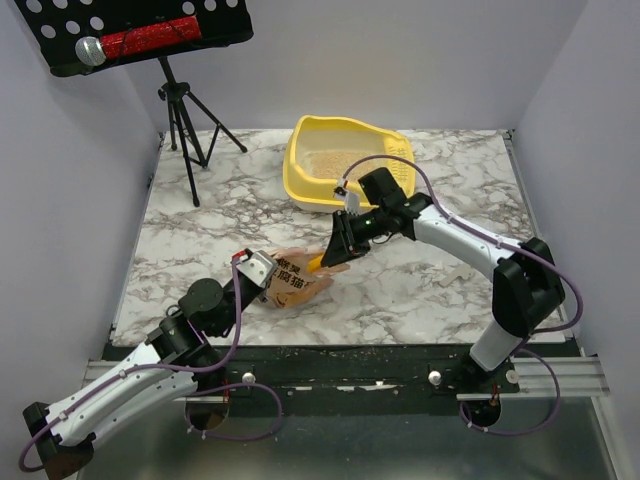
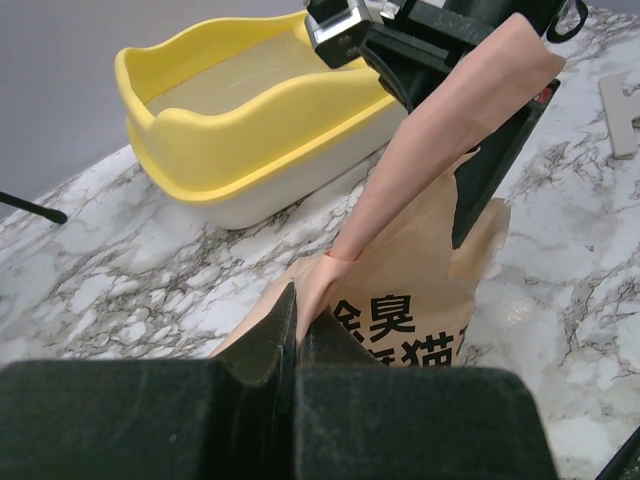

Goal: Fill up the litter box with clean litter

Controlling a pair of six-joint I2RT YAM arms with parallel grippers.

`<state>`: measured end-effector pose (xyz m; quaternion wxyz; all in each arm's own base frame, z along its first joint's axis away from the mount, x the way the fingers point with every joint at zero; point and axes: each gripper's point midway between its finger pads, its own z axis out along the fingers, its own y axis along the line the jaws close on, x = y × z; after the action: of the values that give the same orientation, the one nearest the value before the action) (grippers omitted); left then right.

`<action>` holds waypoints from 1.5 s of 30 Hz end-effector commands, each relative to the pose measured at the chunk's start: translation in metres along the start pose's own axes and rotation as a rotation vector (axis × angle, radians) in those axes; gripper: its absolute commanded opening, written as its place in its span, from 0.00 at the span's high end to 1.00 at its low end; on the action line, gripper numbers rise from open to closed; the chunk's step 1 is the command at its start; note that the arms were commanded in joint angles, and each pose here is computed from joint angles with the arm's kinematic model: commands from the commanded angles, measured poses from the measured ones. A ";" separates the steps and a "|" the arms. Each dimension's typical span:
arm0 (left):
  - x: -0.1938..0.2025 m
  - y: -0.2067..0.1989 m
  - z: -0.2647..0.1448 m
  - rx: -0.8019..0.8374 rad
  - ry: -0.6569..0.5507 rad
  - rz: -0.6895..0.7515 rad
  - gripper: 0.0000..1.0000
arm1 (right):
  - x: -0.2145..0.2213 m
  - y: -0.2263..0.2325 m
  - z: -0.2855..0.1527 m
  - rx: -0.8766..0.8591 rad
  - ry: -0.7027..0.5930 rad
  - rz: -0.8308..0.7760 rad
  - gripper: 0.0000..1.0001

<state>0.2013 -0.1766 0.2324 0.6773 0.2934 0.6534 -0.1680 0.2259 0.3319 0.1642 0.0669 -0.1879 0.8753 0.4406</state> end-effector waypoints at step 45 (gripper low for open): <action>-0.048 -0.001 -0.006 0.029 -0.170 -0.039 1.00 | 0.028 0.030 0.000 -0.644 -0.305 0.034 0.99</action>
<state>0.1981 -0.1754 0.2355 0.6805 0.2937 0.6485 -0.1737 0.2004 0.3491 0.1575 0.1107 -0.0909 0.7108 0.6886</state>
